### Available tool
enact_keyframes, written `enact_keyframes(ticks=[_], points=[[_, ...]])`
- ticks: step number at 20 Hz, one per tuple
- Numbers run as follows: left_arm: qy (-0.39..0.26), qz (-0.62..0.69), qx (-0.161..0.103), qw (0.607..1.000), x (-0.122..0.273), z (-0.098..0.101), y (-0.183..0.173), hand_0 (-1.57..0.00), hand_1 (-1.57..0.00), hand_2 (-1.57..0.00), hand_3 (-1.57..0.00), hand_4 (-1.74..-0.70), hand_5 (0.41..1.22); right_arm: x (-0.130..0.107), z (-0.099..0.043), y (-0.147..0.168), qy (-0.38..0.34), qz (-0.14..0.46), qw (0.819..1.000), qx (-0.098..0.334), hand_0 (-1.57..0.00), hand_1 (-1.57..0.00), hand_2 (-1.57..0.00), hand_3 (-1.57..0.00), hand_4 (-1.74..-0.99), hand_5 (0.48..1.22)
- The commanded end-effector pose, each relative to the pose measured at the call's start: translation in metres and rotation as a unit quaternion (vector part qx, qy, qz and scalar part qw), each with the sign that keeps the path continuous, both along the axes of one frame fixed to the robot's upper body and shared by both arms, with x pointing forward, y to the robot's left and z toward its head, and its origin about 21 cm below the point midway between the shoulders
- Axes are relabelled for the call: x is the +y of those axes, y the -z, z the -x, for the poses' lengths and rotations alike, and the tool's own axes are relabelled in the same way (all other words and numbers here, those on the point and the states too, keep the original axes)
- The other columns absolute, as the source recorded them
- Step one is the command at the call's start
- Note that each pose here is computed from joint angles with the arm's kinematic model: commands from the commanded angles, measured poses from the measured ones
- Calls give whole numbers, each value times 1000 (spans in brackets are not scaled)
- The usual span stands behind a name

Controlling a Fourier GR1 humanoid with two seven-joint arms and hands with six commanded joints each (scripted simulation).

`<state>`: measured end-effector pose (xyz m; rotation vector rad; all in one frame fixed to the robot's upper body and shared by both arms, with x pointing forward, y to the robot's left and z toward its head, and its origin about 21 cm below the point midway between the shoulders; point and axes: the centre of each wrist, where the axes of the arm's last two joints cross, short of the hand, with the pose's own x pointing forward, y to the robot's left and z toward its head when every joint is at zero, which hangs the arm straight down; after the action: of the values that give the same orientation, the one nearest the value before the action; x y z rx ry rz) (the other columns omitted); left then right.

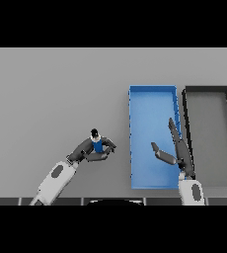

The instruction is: Pick up the blue pipe and place it into the blue bin.

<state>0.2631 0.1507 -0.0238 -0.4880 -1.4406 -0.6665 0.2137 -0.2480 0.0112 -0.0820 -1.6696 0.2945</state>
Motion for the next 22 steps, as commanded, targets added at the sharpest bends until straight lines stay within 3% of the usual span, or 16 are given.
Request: enact_keyframes(ticks=[1,4,8,15,22], points=[[-6,2,-1,1000,-2,0,2,-849,-945,-1013,-1003,-1481,969,-1,0,-1,-3,-3,1000,-6,1,1,1,1,-1261,609],[1,12,-21,1000,-10,8,5,-1201,-1250,-1285,-1215,-1604,1092,4,-2,0,-3,-4,1000,2,1,1,1,1,-1260,614],[1,17,-54,998,-17,11,-2,-1420,-1440,-1454,-1365,-1679,1168,6,-4,2,-7,3,1000,-1,1,1,1,1,-1250,622],[40,78,-119,989,-36,7,-50,-1539,-1543,-1546,-1441,-1720,1210,2,-1,1,-8,13,1000,-8,1,1,1,1,-1221,631],[68,64,-118,989,-39,7,-74,-1564,-1565,-1566,-1442,-1727,1219,0,0,2,-3,12,1000,-11,1,1,1,1,-1189,631]])
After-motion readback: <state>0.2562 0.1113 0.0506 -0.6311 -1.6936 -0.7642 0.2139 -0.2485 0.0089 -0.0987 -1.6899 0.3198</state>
